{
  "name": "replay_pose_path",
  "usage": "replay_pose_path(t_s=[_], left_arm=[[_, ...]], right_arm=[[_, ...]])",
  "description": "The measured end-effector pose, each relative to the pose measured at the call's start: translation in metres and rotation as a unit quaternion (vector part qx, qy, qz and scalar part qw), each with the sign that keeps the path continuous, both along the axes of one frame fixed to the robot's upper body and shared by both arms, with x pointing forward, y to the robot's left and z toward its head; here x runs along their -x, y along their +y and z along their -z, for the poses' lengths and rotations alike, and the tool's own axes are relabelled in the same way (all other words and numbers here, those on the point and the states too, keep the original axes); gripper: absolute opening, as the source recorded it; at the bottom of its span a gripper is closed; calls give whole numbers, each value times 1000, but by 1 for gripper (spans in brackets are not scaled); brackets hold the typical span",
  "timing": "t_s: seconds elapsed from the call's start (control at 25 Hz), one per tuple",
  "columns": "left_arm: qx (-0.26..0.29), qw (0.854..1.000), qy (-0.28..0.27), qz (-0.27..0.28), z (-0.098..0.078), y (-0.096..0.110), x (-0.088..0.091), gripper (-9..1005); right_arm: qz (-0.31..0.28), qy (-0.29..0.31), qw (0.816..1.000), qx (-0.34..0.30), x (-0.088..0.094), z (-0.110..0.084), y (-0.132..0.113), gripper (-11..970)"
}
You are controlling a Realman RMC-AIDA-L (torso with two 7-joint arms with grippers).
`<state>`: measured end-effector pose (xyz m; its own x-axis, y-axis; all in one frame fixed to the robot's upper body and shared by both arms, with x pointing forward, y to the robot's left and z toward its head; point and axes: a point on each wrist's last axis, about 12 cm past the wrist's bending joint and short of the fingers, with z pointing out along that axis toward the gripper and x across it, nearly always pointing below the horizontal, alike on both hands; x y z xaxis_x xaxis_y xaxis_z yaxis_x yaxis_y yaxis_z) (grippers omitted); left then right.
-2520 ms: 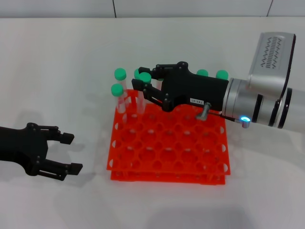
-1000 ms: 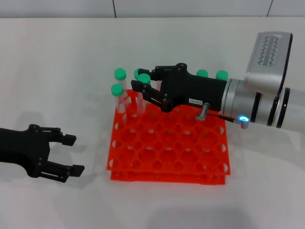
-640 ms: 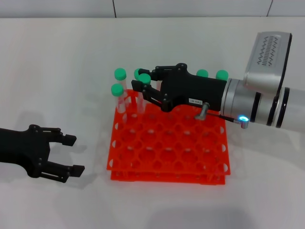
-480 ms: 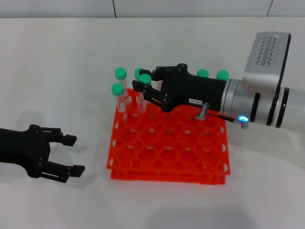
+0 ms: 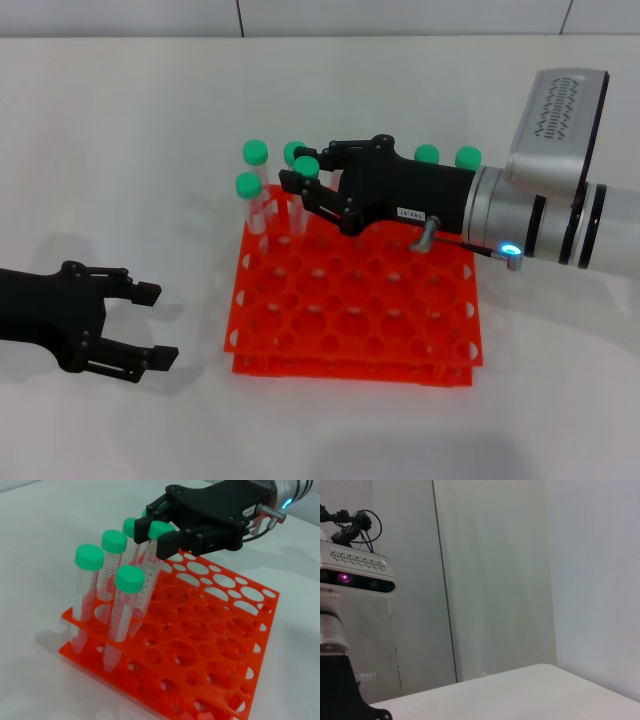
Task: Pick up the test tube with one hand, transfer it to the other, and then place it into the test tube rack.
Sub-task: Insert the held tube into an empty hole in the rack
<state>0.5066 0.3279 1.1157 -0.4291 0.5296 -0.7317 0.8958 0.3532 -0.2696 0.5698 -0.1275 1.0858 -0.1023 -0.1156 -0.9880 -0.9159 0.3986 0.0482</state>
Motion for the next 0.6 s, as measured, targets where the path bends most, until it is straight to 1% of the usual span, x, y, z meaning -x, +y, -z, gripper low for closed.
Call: replay_pose_path(t_s=[0.6], left_arm=[[2, 1000, 2, -1, 2, -1, -1, 882]], right_arm=[[1, 1, 1000, 7, -1, 1, 2, 267]])
